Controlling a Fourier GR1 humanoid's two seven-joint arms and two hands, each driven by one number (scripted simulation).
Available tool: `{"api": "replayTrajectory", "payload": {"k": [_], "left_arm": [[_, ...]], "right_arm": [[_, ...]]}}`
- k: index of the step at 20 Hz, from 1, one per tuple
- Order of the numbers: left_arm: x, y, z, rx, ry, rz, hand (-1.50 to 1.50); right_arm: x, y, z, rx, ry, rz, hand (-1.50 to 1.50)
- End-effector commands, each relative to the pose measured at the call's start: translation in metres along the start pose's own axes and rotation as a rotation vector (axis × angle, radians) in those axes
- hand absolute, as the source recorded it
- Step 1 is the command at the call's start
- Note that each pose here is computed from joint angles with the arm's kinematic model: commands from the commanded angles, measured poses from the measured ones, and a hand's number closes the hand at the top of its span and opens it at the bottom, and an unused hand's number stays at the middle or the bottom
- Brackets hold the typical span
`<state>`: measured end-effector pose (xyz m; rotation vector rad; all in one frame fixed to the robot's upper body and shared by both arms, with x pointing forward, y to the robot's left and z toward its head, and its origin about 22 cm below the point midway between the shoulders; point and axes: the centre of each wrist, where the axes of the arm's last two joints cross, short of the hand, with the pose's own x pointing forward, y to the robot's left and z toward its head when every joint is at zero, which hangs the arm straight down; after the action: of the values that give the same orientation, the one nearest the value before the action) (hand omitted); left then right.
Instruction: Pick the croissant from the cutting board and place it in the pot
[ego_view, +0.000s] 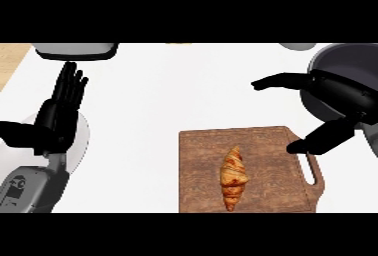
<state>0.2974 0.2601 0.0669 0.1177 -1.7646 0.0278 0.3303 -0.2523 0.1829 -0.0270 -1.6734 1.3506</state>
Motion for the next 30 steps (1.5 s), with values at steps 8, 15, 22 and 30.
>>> {"api": "replayTrajectory", "payload": {"k": [8, 15, 22, 30], "left_arm": [[-0.012, -0.002, 0.0, -0.004, 0.0, 0.027, 0.0], [0.02, 0.019, -0.016, 0.011, -0.001, 0.003, 0.0], [-0.006, 0.013, -0.007, 0.004, 0.003, 0.016, 0.0], [0.012, 0.007, 0.0, 0.033, 0.0, 0.001, 0.0]], "right_arm": [[0.047, 0.006, -0.023, 0.387, 0.139, 0.363, -1.5], [0.078, 0.059, -0.068, 0.464, 0.219, 0.41, -1.5], [0.052, 0.091, -0.059, 0.529, 0.334, 0.397, -1.5], [0.036, 0.113, -0.072, 0.565, 0.325, 0.409, -1.5]]}}
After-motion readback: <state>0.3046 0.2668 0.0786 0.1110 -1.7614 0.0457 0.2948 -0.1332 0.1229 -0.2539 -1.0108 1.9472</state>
